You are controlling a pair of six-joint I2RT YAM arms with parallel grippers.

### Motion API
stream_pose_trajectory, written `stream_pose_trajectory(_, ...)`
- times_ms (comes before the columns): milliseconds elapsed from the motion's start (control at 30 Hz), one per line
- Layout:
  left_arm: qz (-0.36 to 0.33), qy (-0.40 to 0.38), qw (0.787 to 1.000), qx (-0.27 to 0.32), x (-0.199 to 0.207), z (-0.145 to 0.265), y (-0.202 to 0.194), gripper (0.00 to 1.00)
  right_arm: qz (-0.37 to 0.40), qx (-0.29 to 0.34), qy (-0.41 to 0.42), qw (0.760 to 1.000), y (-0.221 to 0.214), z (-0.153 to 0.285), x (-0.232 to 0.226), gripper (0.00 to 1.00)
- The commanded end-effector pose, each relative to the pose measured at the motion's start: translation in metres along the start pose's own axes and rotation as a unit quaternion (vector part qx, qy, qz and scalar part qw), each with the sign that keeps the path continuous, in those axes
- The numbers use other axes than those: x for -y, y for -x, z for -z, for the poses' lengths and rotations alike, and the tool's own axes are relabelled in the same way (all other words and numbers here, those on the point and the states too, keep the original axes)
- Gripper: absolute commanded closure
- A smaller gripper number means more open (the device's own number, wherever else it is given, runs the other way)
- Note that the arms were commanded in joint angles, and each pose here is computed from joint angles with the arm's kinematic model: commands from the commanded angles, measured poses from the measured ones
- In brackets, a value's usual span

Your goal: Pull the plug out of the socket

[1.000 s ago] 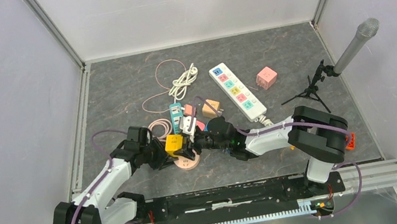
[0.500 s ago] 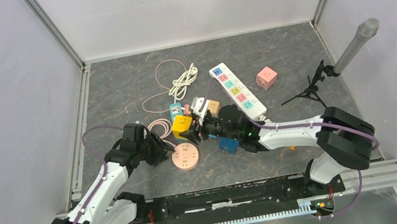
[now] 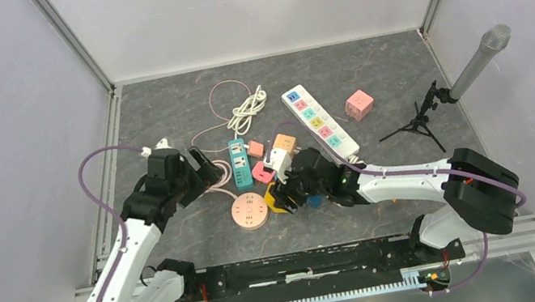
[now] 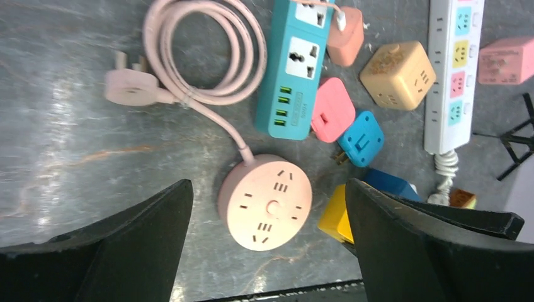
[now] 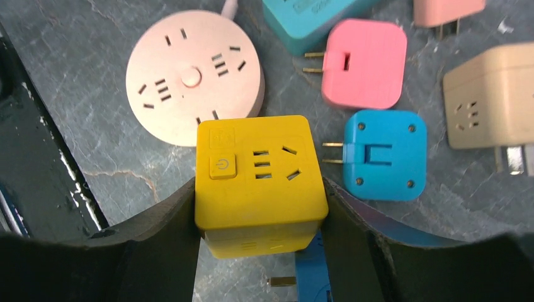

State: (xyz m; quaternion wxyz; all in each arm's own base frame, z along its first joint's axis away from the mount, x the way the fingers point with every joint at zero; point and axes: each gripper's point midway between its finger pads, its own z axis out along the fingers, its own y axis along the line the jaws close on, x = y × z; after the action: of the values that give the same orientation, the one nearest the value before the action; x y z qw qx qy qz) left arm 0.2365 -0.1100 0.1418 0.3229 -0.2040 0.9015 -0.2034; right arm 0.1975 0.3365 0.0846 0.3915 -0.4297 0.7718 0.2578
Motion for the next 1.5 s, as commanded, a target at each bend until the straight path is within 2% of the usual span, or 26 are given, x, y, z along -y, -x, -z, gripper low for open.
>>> stream_pose_trajectory(0, -0.044, 0.049, 0.995, 0.069, -0.014, 0.028, 0.031, 0.00, -0.027, -0.015, -0.002, 1.000, 0.002, 0.003, -0.003, 0.62)
stream_pose_trajectory(67, -0.047, 0.063, 0.994, 0.082, -0.018, 0.036, 0.037, 0.00, -0.029, -0.027, -0.004, 0.999, -0.001, -0.001, -0.002, 0.50)
stream_pose_trajectory(233, -0.047, 0.081, 0.991, 0.093, -0.022, 0.048, 0.043, 0.00, -0.042, -0.044, -0.020, 0.998, -0.006, -0.006, 0.002, 0.31)
stream_pose_trajectory(400, -0.030, 0.117, 0.988, 0.099, -0.032, 0.056, 0.046, 0.00, -0.046, -0.036, -0.033, 0.998, 0.006, -0.001, 0.006, 0.20)
stream_pose_trajectory(533, -0.074, 0.087, 0.990, 0.087, -0.021, 0.065, 0.045, 0.00, -0.041, -0.007, -0.057, 0.997, 0.026, 0.010, 0.014, 0.12)
stream_pose_trajectory(633, -0.093, 0.075, 0.987, 0.107, -0.020, 0.076, 0.050, 0.00, -0.046, 0.027, -0.092, 0.994, 0.041, 0.028, 0.025, 0.10)
stream_pose_trajectory(867, -0.129, 0.030, 0.975, 0.176, -0.011, 0.121, 0.064, 0.00, -0.086, 0.132, -0.218, 0.963, 0.067, 0.110, 0.065, 0.08)
stream_pose_trajectory(1133, -0.141, 0.001, 0.957, 0.254, 0.003, 0.188, 0.089, 0.00, -0.109, 0.250, -0.344, 0.899, 0.097, 0.243, 0.102, 0.08)
stream_pose_trajectory(1267, -0.143, -0.004, 0.937, 0.319, 0.005, 0.236, 0.107, 0.00, -0.091, 0.301, -0.362, 0.878, 0.117, 0.304, 0.105, 0.04)
stream_pose_trajectory(1367, -0.138, 0.019, 0.912, 0.386, -0.005, 0.280, 0.124, 0.00, -0.083, 0.300, -0.387, 0.868, 0.122, 0.337, 0.110, 0.02)
stream_pose_trajectory(1467, -0.129, 0.044, 0.893, 0.429, -0.015, 0.312, 0.135, 0.00, -0.093, 0.310, -0.420, 0.848, 0.121, 0.370, 0.117, 0.02)
